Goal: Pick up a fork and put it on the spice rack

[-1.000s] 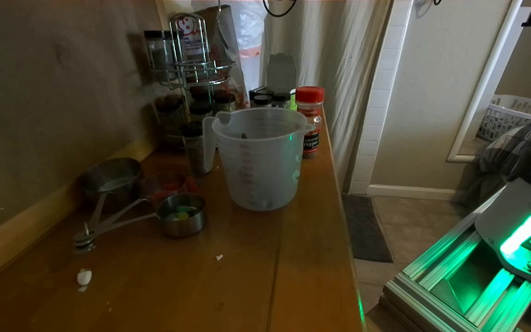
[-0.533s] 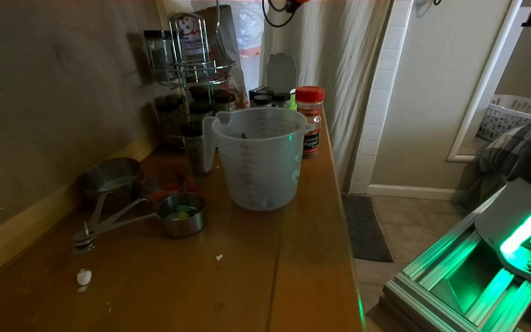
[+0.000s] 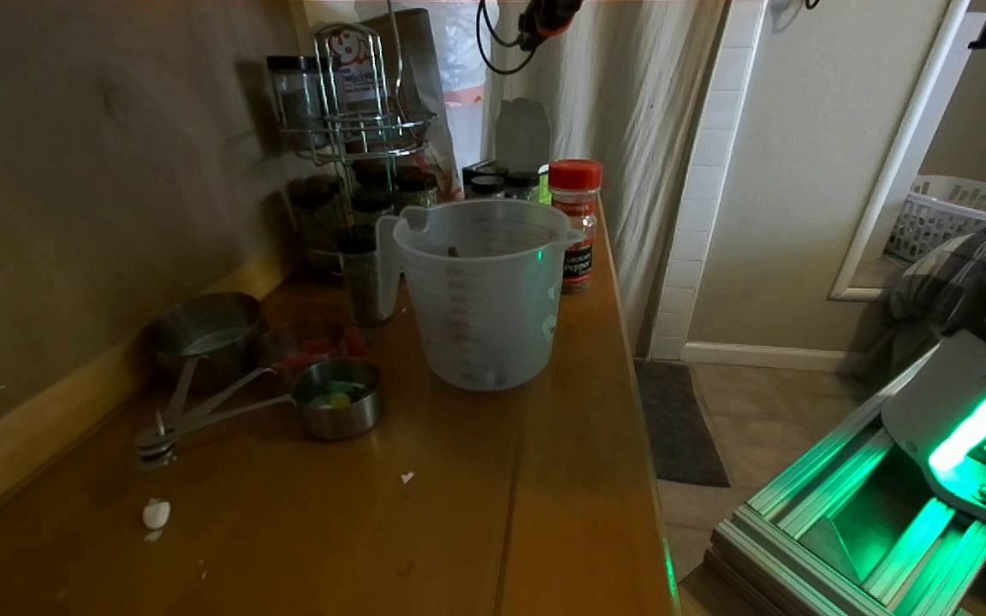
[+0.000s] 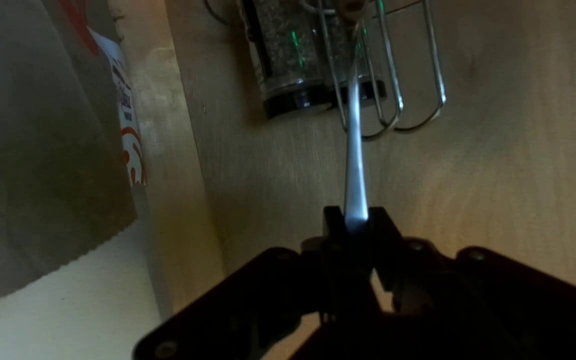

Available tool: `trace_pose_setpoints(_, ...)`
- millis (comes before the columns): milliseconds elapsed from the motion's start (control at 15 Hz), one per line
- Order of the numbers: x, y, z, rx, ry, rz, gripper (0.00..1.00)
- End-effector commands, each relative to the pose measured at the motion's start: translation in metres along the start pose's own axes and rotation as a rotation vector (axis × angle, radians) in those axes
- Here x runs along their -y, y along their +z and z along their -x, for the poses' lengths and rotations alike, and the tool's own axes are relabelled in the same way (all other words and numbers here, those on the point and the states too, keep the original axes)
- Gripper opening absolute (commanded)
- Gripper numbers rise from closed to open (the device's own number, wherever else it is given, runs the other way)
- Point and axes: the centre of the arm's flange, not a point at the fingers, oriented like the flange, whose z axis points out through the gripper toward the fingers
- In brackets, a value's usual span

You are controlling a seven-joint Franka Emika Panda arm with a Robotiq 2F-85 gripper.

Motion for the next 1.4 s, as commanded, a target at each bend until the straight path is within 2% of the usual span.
trace_pose_setpoints(0, -0.009, 0.006, -0.004, 0.007, -0.007, 0.042, 0.04)
trace_pose_setpoints(133, -0.007, 0.001, -0.015, 0.007, 0.006, 0.062, 0.04)
trace_pose_setpoints(267, 0.004, -0.003, -0.037, 0.014, -0.045, 0.065, 0.04)
trace_pose_setpoints(467, 0.015, 0.005, -0.062, 0.062, -0.081, -0.001, 0.04)
trace_pose_setpoints(733, 0.042, 0.010, -0.083, 0.244, -0.185, -0.172, 0.04)
trace_pose_setpoints(867, 0.055, 0.001, -0.087, 0.349, -0.224, -0.232, 0.04)
trace_pose_setpoints(1067, 0.072, -0.007, -0.089, 0.463, -0.318, -0.347, 0.04)
trace_pose_setpoints(1200, 0.076, 0.001, -0.087, 0.536, -0.363, -0.425, 0.04)
trace_pose_setpoints(1333, 0.079, 0.024, -0.085, 0.623, -0.402, -0.441, 0.04)
